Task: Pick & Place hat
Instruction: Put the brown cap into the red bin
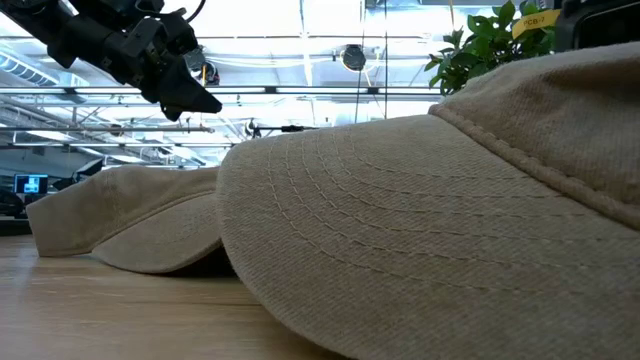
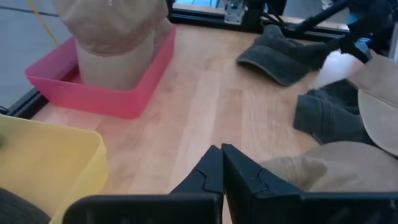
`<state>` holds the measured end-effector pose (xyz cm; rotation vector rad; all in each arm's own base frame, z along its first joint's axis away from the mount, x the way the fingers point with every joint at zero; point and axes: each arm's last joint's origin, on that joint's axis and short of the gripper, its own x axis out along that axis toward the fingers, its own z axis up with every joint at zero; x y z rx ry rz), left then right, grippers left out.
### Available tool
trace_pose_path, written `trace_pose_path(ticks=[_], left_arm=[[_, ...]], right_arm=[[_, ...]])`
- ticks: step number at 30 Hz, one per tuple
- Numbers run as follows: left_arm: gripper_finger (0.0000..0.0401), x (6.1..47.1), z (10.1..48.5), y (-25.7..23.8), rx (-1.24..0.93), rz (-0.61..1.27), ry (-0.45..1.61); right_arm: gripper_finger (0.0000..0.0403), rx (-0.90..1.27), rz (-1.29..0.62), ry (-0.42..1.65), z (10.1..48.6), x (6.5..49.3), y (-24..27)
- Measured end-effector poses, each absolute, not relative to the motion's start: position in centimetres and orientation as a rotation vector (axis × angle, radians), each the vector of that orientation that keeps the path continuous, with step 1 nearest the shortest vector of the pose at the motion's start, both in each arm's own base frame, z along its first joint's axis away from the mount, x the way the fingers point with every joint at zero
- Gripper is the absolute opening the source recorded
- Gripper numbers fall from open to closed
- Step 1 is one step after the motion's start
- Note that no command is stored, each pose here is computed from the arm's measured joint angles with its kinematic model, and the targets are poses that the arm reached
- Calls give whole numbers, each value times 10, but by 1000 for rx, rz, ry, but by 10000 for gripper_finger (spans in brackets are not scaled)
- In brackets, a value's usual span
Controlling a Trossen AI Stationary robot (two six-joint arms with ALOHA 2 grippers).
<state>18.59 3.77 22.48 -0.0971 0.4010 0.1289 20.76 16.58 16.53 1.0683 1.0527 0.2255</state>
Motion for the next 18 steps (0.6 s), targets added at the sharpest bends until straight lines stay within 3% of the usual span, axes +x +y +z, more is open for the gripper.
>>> trace_pose_path(ticks=[9, 18], left_arm=[[4, 186, 225, 37, -136, 143, 397], [5, 186, 225, 37, -127, 141, 399]], right_arm=[[272, 983, 20, 949, 158, 207, 157], [272, 940, 12, 850, 162, 217, 149]])
